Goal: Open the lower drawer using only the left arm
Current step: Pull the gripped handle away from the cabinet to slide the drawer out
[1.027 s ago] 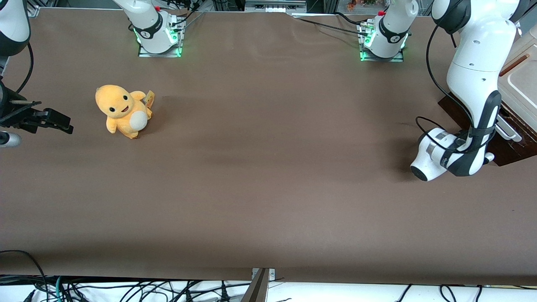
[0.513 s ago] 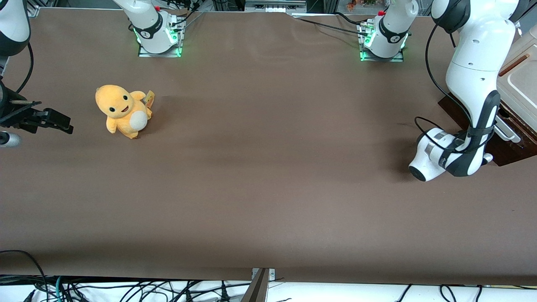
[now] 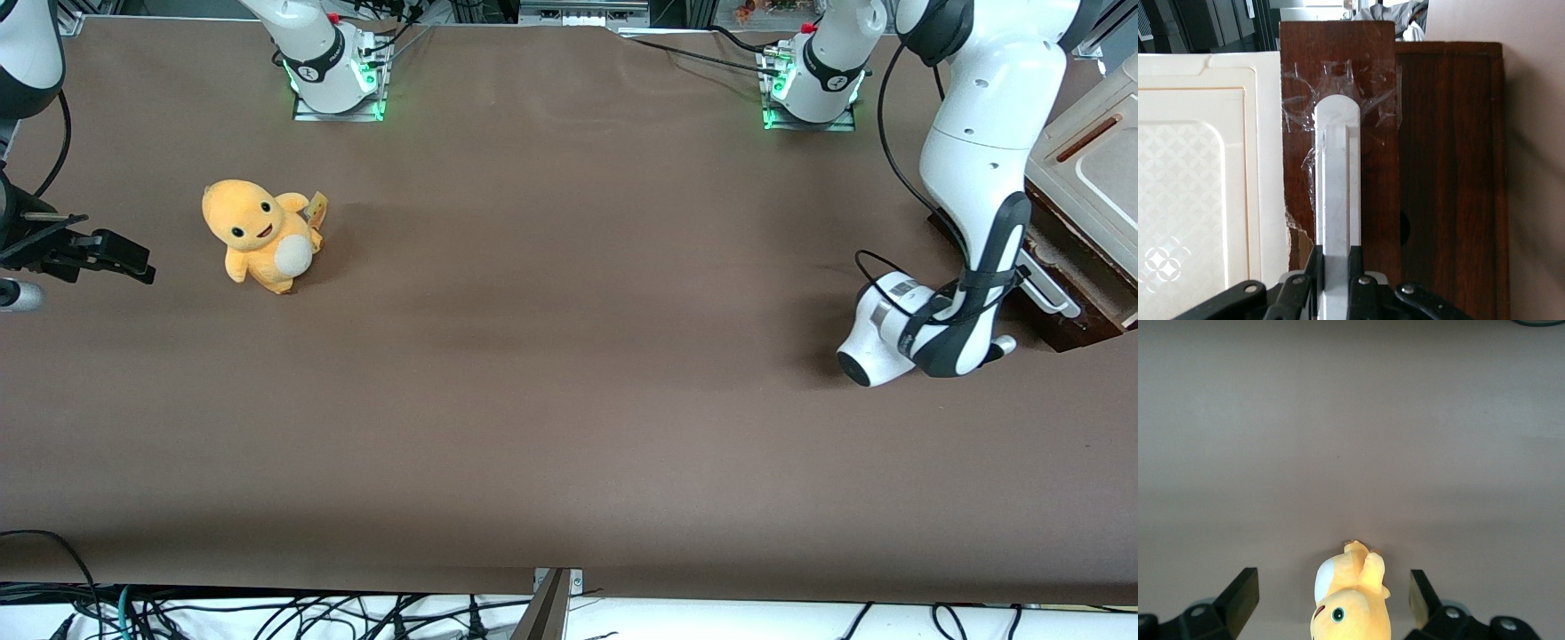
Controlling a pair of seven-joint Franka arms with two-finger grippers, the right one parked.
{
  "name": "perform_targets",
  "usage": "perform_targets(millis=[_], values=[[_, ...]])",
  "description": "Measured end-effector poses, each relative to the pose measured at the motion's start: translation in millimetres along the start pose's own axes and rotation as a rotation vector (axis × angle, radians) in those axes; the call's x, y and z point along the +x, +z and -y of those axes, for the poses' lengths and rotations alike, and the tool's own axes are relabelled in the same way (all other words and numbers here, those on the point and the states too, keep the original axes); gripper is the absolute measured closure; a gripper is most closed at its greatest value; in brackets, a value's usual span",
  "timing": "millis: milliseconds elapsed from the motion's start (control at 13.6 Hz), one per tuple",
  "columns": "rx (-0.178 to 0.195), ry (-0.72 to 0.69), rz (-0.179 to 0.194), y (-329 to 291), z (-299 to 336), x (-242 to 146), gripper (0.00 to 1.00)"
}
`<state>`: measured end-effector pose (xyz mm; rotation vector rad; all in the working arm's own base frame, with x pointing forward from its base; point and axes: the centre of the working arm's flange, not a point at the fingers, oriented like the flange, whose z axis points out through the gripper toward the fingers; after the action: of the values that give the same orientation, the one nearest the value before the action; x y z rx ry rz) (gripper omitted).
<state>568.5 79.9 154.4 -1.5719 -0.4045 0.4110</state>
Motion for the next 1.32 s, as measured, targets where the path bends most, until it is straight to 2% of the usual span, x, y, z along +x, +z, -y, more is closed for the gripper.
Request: perform_targets(millis=[660, 1027, 1100, 1320], values=[[-0.027, -0.01, -0.022, -23.6, 4.0, -2.1, 0.82], [-0.021, -0.007, -0.02, -24.8, -2.6, -0.9, 0.81], [-0.024, -0.007, -0.022, -26.0, -3.9, -0.7, 0.77], [-0.027, -0.004, -0.029, -30.3, -7.7, -1.3, 0.47]])
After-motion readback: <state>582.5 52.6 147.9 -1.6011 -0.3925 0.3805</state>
